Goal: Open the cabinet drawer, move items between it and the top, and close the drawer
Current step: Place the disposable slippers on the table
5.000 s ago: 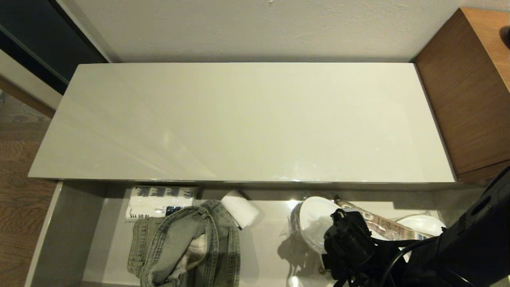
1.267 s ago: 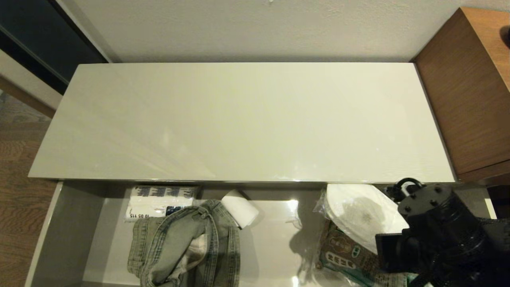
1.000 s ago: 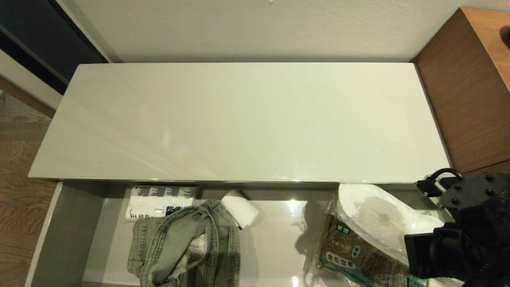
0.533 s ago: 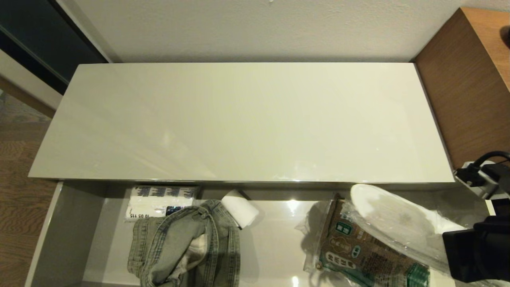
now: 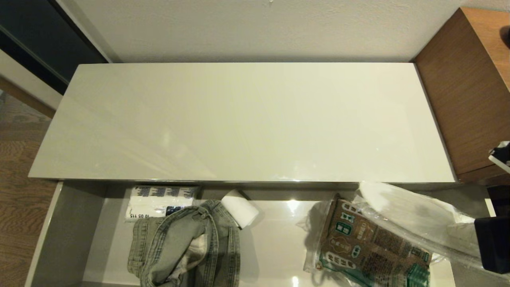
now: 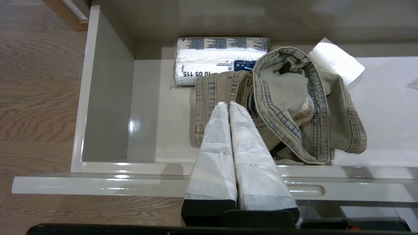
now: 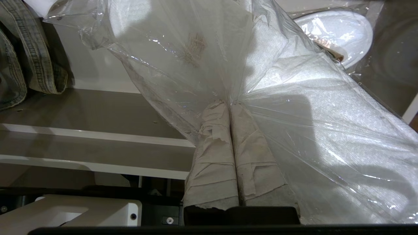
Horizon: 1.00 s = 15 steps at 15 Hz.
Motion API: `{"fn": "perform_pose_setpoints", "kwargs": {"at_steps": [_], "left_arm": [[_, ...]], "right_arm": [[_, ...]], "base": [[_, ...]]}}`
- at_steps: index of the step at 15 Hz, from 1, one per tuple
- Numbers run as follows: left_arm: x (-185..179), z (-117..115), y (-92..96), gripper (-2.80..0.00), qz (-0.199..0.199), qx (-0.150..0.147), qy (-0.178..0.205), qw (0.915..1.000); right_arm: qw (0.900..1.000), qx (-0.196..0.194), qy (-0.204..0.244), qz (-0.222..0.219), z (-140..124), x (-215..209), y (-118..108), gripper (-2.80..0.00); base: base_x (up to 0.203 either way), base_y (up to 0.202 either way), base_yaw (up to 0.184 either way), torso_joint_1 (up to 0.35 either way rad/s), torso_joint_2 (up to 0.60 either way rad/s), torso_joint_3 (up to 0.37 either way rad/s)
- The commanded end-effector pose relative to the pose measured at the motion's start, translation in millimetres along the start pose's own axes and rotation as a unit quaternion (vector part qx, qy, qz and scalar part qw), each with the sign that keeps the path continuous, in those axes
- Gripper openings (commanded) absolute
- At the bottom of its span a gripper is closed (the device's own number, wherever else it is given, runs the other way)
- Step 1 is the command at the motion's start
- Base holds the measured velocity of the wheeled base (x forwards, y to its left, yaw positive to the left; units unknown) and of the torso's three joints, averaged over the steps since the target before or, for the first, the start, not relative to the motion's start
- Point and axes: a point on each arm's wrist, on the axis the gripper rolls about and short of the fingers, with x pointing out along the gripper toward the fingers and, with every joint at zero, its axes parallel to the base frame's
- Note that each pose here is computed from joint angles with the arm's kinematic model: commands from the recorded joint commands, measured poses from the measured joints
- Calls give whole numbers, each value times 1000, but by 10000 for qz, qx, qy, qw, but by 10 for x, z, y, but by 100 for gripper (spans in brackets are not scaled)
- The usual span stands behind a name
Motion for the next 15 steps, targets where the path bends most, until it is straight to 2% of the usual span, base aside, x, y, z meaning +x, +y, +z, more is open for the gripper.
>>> {"fn": "perform_pose_setpoints", "kwargs": {"at_steps": [1, 7, 9, 13, 15], "left_arm": [[1, 0, 0, -280, 0, 1, 7, 10000], [1, 0, 0, -280, 0, 1, 7, 10000], [1, 0, 0, -280, 0, 1, 7, 10000], [1, 0, 0, -280, 0, 1, 7, 10000], [1, 0, 0, -280, 0, 1, 7, 10000]], "right_arm": [[10000, 50, -67, 22, 26, -59, -19, -280], [9999, 83, -145, 19, 52, -181, -79, -280], [9995, 221, -223, -41, 94, -152, -73, -280], [9909, 984, -864, -310, 410, 46, -81, -280], [9759, 1502, -1525, -427, 707, 97, -124, -280]], "base": [[0, 0, 0, 0, 0, 0], [0, 0, 0, 0, 0, 0], [0, 0, 0, 0, 0, 0], [0, 0, 0, 0, 0, 0], [0, 0, 0, 0, 0, 0]]}}
